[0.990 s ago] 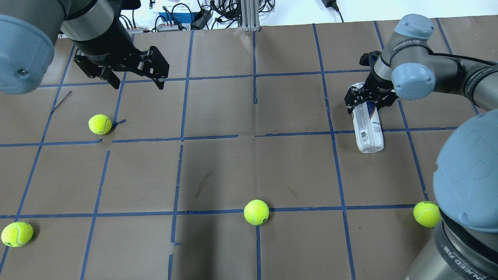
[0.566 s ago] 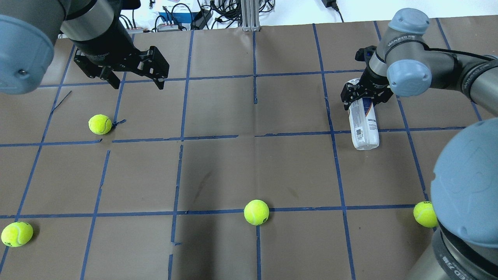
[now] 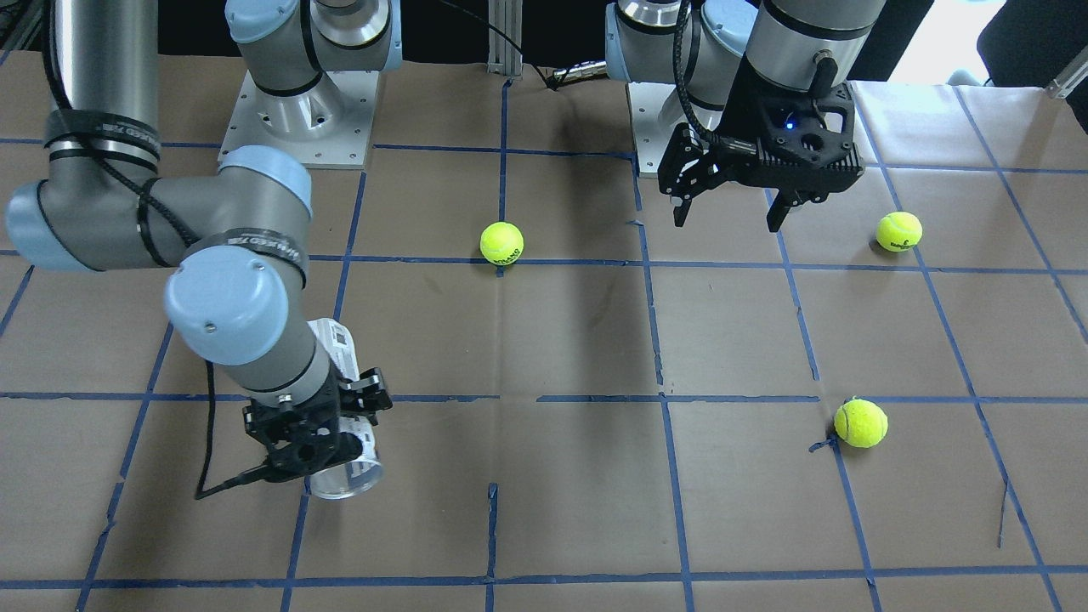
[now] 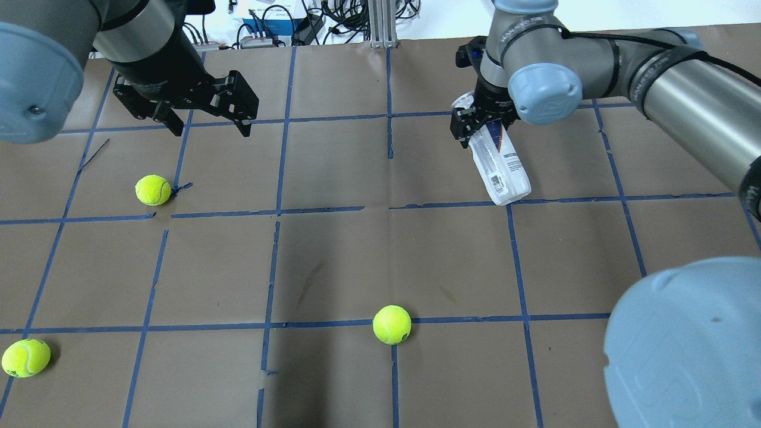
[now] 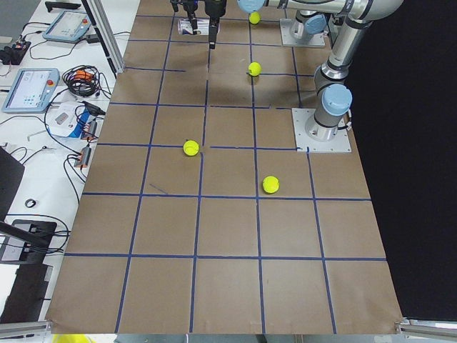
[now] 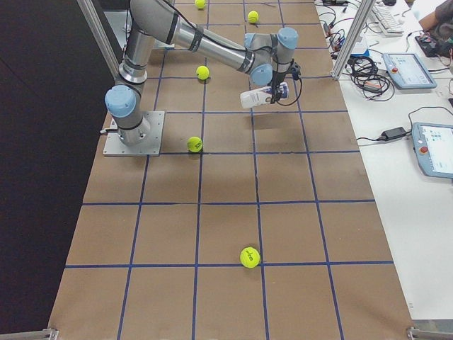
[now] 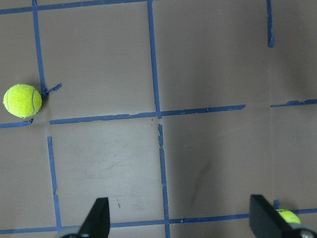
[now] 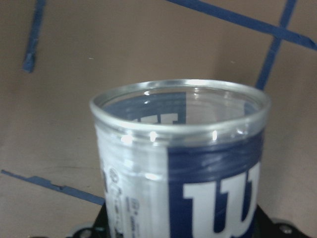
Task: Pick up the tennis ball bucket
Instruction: 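Drag the can with the right gripper toward the table center and release, then raise the right gripper away while the left gripper reaches toward the can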
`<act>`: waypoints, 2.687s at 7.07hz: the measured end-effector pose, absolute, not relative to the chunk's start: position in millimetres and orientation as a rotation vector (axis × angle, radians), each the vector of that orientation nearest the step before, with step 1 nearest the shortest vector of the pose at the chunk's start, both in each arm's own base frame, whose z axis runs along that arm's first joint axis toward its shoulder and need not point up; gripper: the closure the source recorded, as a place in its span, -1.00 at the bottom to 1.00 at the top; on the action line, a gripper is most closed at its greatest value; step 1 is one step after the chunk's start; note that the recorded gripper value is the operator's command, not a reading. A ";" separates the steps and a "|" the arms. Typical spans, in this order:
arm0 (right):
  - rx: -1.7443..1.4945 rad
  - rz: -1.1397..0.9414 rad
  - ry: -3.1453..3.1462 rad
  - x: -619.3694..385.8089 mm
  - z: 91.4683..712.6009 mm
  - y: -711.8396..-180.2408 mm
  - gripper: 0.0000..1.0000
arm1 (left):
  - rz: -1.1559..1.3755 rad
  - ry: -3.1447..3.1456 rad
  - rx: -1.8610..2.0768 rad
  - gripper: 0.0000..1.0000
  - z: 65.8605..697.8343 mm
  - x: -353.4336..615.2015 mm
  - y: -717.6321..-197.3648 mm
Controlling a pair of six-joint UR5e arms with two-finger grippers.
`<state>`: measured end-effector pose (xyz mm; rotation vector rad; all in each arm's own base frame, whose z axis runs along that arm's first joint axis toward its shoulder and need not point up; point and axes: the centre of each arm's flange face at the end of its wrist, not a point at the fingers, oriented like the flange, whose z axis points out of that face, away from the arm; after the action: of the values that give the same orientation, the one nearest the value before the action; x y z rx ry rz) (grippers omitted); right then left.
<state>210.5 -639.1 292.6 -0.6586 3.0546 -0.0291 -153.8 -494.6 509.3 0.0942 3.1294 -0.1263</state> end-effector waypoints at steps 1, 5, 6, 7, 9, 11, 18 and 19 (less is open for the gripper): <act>-0.915 -0.079 2.988 237.8 298.7 -641.1 -0.65 | -0.126 3.130 0.094 -1.00 509.2 -153.8 -494.7; -1.661 -0.271 2.686 330.3 263.6 -654.5 -0.70 | -0.126 3.130 0.094 -1.00 509.2 -153.9 -494.7; -1.799 -0.290 2.620 346.6 257.7 -659.7 -0.70 | -0.126 3.130 0.094 -1.00 509.2 -153.9 -494.7; -1.935 -0.293 2.555 365.9 250.3 -659.8 -0.70 | -0.126 3.130 0.094 -1.00 509.2 -153.9 -494.7; -2.078 -0.306 2.478 397.6 227.7 -654.7 -0.69 | -0.126 3.130 0.094 -1.00 509.1 -153.9 -494.7; -2.118 -0.322 2.448 407.4 207.1 -654.4 -1.00 | -0.126 3.130 0.094 -1.00 509.2 -153.9 -494.7; -1.716 -0.604 2.654 329.0 348.3 -669.1 -1.00 | 0.055 3.185 0.002 -1.00 417.3 -151.0 -575.4; -1.385 -0.577 2.775 285.1 380.1 -667.8 -1.00 | 0.091 3.200 -0.027 -1.00 391.0 -144.8 -610.8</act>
<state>285.1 -667.8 380.1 -1.3850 2.7749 -0.5771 -144.8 -610.8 391.0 -0.0273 3.2003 0.0909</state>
